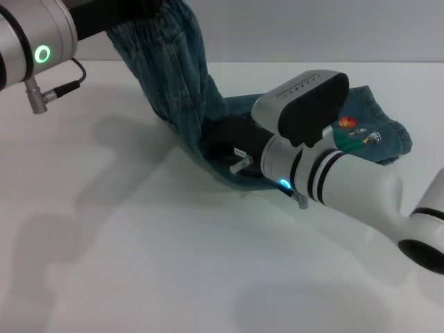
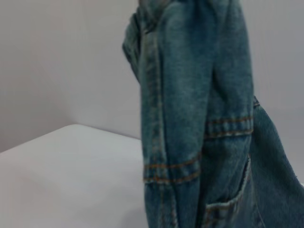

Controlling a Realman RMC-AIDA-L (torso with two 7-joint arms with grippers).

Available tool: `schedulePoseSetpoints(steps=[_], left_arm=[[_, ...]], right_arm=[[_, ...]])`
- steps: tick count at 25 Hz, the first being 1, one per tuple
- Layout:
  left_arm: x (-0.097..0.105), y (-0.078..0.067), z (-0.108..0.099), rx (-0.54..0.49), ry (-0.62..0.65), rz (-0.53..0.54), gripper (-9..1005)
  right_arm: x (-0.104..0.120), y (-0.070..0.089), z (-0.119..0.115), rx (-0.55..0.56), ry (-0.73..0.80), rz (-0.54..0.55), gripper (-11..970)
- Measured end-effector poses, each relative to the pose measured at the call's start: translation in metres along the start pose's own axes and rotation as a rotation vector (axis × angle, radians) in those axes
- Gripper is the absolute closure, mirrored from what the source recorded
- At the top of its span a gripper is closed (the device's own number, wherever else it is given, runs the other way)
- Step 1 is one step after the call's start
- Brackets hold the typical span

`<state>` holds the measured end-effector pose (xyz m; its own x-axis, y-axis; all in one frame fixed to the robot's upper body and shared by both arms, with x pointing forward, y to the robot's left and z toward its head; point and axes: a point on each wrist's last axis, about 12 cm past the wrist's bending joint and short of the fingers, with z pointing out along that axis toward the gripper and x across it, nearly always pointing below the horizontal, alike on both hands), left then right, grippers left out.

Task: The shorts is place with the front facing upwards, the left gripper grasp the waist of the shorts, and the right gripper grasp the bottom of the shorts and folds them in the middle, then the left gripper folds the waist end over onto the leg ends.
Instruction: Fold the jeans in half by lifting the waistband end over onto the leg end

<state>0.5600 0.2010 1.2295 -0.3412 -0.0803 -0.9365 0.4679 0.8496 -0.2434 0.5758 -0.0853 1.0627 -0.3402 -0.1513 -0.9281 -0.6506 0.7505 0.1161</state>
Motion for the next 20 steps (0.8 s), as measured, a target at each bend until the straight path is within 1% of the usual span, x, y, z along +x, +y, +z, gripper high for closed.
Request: schedulePoseSetpoints(steps=[1, 3, 7, 10, 12, 15, 17, 20], left_arm=[[0.001, 0.0, 0.0, -0.001, 0.001, -0.002, 993], [0.002, 0.002, -0.002, -0.007, 0.004, -0.006, 993], [0.004, 0.004, -0.005, -0.017, 0.005, -0.011, 992], [0.004, 0.005, -0.006, -0.02, 0.004, -0.012, 992], [0.004, 0.006, -0.007, -0.023, 0.003, -0.012, 992], [0.003, 0.005, -0.007, -0.021, -0.001, -0.013, 993], [-0.003, -0.002, -0.01, 0.003, -0.026, -0.008, 993], [-0.005, -0.004, -0.011, 0.01, -0.032, -0.007, 993]], right_arm=[[0.0, 0.0, 0.0, 0.0, 0.0, 0.0, 961], [0.004, -0.01, -0.009, 0.04, -0.02, 0.045, 961], [0.012, -0.037, -0.041, 0.156, -0.077, 0.092, 961], [0.013, -0.053, -0.063, 0.241, -0.127, 0.106, 961], [0.016, -0.062, -0.072, 0.293, -0.137, 0.11, 961], [0.023, -0.073, -0.076, 0.336, -0.108, 0.122, 961], [0.033, -0.079, -0.072, 0.351, -0.058, 0.125, 961], [0.039, -0.08, -0.067, 0.349, -0.025, 0.133, 961]])
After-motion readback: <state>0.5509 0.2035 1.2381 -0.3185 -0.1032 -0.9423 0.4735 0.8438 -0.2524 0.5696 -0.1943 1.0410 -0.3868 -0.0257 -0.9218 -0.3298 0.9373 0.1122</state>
